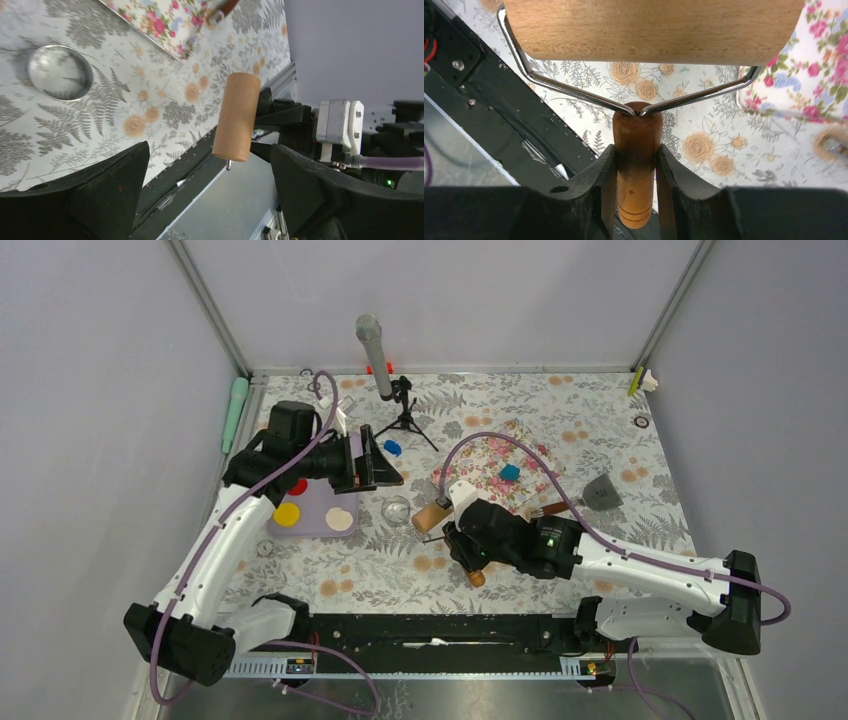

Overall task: Roll out the dumpling wrappers from the dough
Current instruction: Pick up the rolling pin from the center of the board.

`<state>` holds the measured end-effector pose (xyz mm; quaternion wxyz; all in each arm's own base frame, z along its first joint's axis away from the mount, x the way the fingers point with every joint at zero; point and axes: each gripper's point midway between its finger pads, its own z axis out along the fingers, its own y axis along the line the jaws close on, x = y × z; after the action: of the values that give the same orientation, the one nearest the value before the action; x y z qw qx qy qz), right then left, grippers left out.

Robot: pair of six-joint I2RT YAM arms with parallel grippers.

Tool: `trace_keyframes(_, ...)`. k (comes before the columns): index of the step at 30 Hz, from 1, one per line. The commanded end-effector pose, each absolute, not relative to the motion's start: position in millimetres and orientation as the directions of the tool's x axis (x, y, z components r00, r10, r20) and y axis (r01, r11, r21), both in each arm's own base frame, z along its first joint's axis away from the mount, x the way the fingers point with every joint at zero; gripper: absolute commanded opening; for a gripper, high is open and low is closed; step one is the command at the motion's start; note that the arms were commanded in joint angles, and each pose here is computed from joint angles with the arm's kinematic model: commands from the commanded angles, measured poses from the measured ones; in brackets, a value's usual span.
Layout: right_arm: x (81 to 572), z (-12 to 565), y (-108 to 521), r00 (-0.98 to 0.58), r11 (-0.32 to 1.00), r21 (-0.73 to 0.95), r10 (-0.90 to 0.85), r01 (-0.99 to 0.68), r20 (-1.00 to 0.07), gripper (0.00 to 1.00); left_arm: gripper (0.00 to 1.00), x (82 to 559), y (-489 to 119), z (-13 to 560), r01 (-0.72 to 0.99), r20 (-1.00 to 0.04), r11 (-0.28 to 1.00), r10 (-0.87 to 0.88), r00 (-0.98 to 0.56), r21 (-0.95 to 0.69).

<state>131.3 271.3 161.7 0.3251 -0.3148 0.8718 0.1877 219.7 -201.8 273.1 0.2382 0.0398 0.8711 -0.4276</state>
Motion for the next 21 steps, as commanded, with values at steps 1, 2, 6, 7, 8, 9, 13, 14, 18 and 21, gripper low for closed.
trace_keyframes(1, 138.3, 182.4, 289.8, -0.389, 0.59, 0.028, -0.495, -0.807, -0.777, 0.0, 0.99, 204.1, -226.1, 276.1, 0.356, -0.432, 0.525, -0.023, -0.902, -0.773)
trace_keyframes(2, 137.8, 181.8, 290.7, -0.371, 0.573, 0.017, -0.507, -0.819, -0.778, 0.0, 0.99, 199.3, -230.6, 269.1, 0.347, -0.4, 0.524, 0.014, -0.917, -0.778)
trace_keyframes(6, 135.5, 180.4, 296.6, -0.291, 0.494, -0.022, -0.547, -0.869, -0.785, 0.0, 0.99, 187.9, -244.1, 252.8, 0.341, -0.345, 0.541, 0.099, -0.933, -0.769)
trace_keyframes(7, 134.8, 180.9, 298.5, -0.274, 0.478, -0.029, -0.551, -0.878, -0.789, 0.0, 0.99, 186.0, -247.6, 250.3, 0.345, -0.341, 0.545, 0.113, -0.933, -0.764)
trace_keyframes(8, 134.7, 180.9, 299.6, -0.259, 0.464, -0.035, -0.553, -0.885, -0.792, 0.0, 0.99, 183.8, -251.1, 245.9, 0.348, -0.335, 0.551, 0.129, -0.933, -0.759)
trace_keyframes(9, 135.3, 181.4, 301.1, -0.238, 0.45, -0.047, -0.555, -0.892, -0.797, 0.0, 0.99, 182.3, -254.0, 241.2, 0.348, -0.326, 0.559, 0.142, -0.935, -0.753)
trace_keyframes(13, 135.6, 184.7, 305.6, -0.189, 0.416, -0.068, -0.544, -0.907, -0.818, 0.0, 0.99, 176.6, -263.4, 222.8, 0.335, -0.284, 0.585, 0.181, -0.942, -0.738)
trace_keyframes(14, 134.8, 184.3, 306.6, -0.183, 0.408, -0.068, -0.544, -0.91, -0.819, 0.0, 0.99, 174.8, -266.0, 221.2, 0.336, -0.28, 0.581, 0.188, -0.942, -0.741)
trace_keyframes(18, 134.0, 184.1, 309.3, -0.174, 0.396, -0.067, -0.541, -0.916, -0.823, 0.0, 0.99, 167.5, -273.0, 220.7, 0.345, -0.278, 0.557, 0.204, -0.939, -0.756)
trace_keyframes(21, 135.0, 186.7, 309.6, -0.168, 0.401, -0.069, -0.526, -0.913, -0.834, 0.0, 0.96, 162.4, -276.0, 209.6, 0.337, -0.256, 0.575, 0.22, -0.941, -0.746)
